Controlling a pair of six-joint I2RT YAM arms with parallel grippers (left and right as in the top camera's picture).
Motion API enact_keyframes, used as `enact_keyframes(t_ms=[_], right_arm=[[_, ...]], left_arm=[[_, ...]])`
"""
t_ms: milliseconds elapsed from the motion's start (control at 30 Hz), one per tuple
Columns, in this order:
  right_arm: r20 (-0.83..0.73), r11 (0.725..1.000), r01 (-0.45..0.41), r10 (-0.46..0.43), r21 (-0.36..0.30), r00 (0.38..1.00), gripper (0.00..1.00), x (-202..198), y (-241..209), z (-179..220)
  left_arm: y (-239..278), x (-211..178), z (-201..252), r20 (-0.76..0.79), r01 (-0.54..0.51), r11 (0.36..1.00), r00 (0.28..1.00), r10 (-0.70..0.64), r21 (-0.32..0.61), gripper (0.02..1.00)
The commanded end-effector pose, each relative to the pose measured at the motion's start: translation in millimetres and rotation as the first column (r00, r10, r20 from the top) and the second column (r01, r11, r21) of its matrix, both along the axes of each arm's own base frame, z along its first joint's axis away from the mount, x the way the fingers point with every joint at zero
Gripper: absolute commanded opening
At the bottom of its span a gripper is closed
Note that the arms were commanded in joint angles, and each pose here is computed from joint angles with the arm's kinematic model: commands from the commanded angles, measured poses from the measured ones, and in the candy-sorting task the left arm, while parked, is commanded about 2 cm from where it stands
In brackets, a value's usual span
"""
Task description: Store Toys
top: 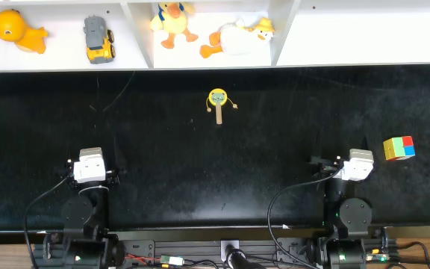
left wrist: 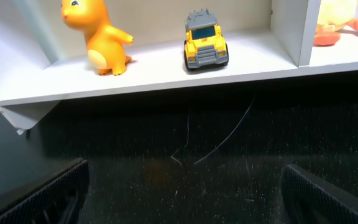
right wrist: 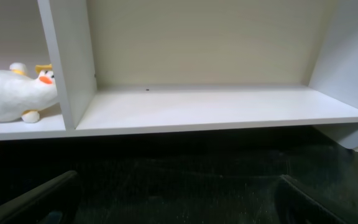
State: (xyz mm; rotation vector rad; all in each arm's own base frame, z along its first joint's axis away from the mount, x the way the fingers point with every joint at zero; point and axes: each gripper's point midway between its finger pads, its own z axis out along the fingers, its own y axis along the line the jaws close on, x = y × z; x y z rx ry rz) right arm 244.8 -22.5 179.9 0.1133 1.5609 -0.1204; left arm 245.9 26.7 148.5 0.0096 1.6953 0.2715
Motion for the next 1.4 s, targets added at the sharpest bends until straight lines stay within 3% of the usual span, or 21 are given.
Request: enact_keyframes(t_ms=[33,767,900,1067,1400], right_arm=[[0.003,1.0,-0.002,0.002,0.001,1.0,0.993,0.1,0.7,-2.6],[0.004,1.0,-0.014,0.014,0.007,1.0,0.996,0.4,3.4,-2.7],[0.018,0.996,-0.01,0.009,0.087,1.0,0.996,0.9,2.6,-1.9],[-0.006,0.968,-0.021,0.023,0.252,1.0,0.996,6.2,7.2,-0.9],[-0.144,0.963,-0.092,0.132,0.253,0.981,0.993,26.1,41.1,51.2]], left_arm=[[-4.1,0.2,0.2,0.003,0.023,1.0,1.0,-0.023,0.012,0.998],[-4.1,0.2,0.2,0.003,0.022,1.0,1.0,-0.023,0.012,0.998],[-4.1,0.2,0.2,0.003,0.023,1.0,1.0,-0.023,0.012,0.998],[-4.2,0.2,0.2,0.003,0.023,1.0,1.0,-0.023,0.012,0.998],[-4.1,0.2,0.2,0.003,0.023,1.0,1.0,-0.023,0.012,0.996]])
